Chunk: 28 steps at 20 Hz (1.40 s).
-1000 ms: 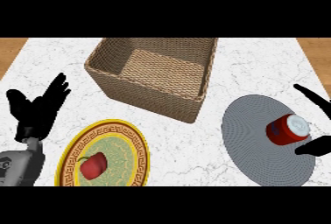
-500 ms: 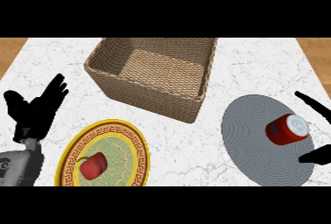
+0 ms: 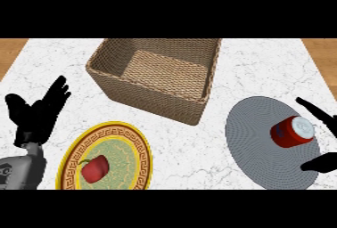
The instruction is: Pick the can from the placemat and place it in the basket
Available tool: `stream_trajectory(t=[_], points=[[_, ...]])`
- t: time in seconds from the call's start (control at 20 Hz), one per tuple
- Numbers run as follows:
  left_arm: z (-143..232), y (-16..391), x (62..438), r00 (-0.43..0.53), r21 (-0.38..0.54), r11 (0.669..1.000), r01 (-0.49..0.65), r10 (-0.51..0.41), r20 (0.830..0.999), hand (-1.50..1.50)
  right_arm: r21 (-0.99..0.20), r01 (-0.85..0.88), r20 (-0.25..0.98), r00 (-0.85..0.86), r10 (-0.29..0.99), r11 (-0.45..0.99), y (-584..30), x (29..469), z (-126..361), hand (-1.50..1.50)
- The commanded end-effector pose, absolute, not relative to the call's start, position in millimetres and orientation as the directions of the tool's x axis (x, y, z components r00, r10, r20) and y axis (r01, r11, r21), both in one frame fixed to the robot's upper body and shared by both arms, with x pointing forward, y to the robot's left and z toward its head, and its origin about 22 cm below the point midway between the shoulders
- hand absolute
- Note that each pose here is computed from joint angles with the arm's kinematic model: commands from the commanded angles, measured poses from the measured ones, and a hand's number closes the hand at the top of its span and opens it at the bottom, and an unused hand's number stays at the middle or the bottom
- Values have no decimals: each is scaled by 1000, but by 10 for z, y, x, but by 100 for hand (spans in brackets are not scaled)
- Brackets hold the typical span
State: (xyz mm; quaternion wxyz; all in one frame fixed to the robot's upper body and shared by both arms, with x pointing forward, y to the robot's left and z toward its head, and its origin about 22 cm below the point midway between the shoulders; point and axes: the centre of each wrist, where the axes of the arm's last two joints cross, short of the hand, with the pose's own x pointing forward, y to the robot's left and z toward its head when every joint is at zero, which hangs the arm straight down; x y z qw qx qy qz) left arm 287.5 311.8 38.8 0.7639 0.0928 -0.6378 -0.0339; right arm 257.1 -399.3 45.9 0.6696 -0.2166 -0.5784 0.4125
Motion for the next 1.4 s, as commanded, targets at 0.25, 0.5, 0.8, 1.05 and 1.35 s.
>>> stream_trajectory(t=[0.25, 0.5, 0.8, 1.05, 1.35], points=[[489, 3047, 3001, 197, 180, 981, -79, -161, 967, 0, -797, -300, 545, 17, 838, 524, -3830, 2638, 331, -150], [530, 3212, 2906, 181, 169, 984, -65, -155, 971, 0, -849, -356, 438, -62, 897, 390, -3690, 2806, 155, 150], [317, 3300, 2857, 182, 160, 986, -57, -147, 972, 0, -851, -352, 442, -78, 894, 390, -3630, 2732, 39, 150], [440, 3041, 3002, 162, 185, 983, 5, -183, 970, 0, -816, -368, 539, -207, 816, 445, -1532, 2797, -22, 150], [441, 2883, 3060, 146, 171, 983, 63, -178, 973, 0, -853, -370, 462, -207, 862, 368, -993, 2698, 22, 150]])
